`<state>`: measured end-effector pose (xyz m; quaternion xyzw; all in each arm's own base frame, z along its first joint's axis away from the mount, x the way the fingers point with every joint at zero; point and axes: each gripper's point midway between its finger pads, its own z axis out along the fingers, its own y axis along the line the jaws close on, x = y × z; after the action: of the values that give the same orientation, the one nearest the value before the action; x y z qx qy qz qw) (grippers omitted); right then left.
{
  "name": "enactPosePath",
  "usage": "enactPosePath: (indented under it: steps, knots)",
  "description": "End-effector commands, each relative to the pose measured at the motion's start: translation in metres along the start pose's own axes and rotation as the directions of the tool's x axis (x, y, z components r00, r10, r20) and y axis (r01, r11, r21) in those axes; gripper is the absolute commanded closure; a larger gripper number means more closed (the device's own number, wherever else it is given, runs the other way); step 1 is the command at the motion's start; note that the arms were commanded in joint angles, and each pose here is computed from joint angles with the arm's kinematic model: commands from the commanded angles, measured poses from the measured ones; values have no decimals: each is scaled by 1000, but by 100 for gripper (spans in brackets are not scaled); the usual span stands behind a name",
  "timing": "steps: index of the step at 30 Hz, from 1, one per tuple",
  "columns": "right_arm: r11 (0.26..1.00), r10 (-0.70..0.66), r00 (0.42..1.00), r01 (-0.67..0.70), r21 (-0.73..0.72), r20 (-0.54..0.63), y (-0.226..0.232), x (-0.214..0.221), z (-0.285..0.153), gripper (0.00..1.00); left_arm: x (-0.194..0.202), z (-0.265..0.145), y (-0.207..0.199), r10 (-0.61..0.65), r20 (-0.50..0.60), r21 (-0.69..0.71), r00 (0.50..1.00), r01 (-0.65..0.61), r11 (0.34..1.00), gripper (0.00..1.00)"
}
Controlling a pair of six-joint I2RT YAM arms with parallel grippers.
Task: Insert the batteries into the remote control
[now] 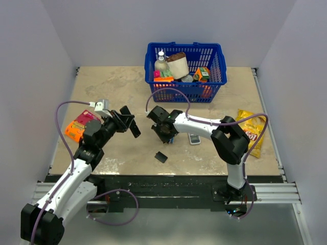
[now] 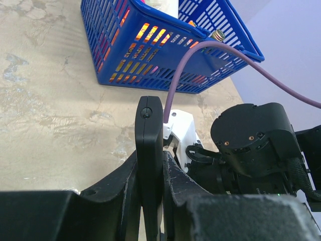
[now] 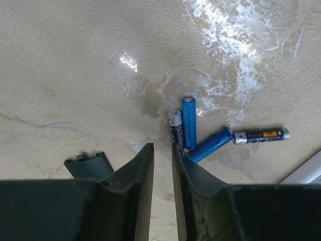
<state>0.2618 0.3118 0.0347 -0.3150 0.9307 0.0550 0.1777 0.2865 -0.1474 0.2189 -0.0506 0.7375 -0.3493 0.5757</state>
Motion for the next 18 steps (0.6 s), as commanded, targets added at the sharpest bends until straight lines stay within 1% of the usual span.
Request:
enactPosePath:
  steps: [1, 6, 18]
  knots:
    - [1000, -6, 999, 5, 20, 47, 1, -20, -5, 76, -18, 0, -14, 13, 54, 41, 998, -15, 999, 100]
    - [999, -13, 999, 11, 50, 36, -4, -17, -3, 76, -20, 0, -15, 12, 57, 43, 998, -14, 999, 100]
    - [999, -31, 1000, 31, 42, 4, -2, -13, 10, 76, -19, 3, -14, 15, 47, 40, 999, -17, 999, 100]
